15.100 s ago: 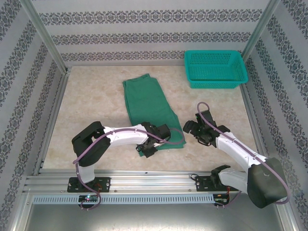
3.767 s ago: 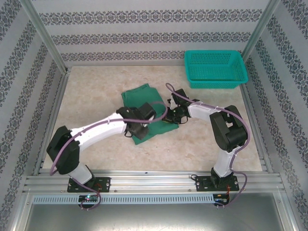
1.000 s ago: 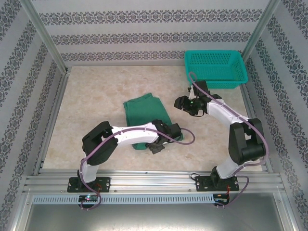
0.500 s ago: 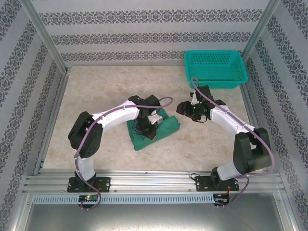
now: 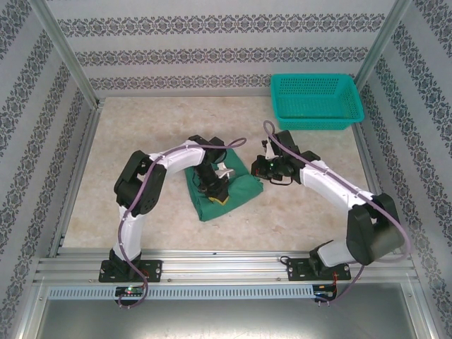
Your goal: Roll up the long pants
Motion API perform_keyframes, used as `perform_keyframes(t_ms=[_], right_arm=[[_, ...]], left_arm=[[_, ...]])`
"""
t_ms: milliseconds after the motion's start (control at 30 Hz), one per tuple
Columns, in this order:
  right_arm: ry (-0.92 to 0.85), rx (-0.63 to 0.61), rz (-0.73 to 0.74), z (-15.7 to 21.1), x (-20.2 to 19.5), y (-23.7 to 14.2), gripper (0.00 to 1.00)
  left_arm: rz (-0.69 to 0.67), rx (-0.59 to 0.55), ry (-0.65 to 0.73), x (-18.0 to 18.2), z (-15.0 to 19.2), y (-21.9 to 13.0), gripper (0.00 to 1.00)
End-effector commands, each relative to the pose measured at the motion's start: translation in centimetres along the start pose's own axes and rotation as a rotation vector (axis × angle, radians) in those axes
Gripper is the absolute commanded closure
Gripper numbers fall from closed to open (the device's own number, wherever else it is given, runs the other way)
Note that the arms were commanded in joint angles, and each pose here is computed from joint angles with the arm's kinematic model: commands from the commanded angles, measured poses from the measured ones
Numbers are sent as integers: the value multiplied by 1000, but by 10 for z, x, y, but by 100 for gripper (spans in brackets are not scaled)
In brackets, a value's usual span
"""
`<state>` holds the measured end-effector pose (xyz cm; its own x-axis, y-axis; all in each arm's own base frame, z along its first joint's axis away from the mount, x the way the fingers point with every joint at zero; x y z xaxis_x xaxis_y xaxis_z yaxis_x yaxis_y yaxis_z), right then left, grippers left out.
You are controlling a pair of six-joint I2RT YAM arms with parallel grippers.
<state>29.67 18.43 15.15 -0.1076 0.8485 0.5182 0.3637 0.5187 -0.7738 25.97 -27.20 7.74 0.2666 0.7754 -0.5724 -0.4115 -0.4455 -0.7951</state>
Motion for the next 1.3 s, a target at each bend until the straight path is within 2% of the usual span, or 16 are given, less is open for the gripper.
perform_keyframes(t_ms=[0,233,467,667,800,933,1033,1133,1267], right_arm=[[-36,-10,12,10,5,-15,100],[-46,-12,-32,23,9,-21,100],[-38,73,-121,29,23,10,100],[-55,110,-125,31,33,29,100],[-18,170,-78,40,14,55,100],[34,227,-39,48,-5,80,100],[52,256,-18,51,-13,93,100],[60,266,-4,50,-16,100,100],[75,273,7,48,-22,105,100]], left_arm=[[7,-4,15,16,-13,2,100],[7,0,-11,30,-17,7,100],[-17,11,-25,37,-15,14,100],[-54,0,-30,43,-16,13,99],[-130,-71,-11,46,-22,1,94],[-231,-185,37,43,-23,-22,82],[-341,-255,94,38,-18,-37,78],[-394,-305,162,22,-11,-45,75],[-501,-336,231,10,3,-45,74]])
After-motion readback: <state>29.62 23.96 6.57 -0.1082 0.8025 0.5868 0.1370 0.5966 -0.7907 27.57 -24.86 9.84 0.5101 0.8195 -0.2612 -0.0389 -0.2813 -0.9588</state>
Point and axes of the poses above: each hand's point on the last joint's axis, 136 mm out from that joint toward the fingers, its own y axis out along the fingers, its own x axis along the line the jaws close on, z = x × y, the point moved 3 cm from there along -y, back along the fingers, and after that the axes turned 4 degrees about -y, right-handed, at the moved point
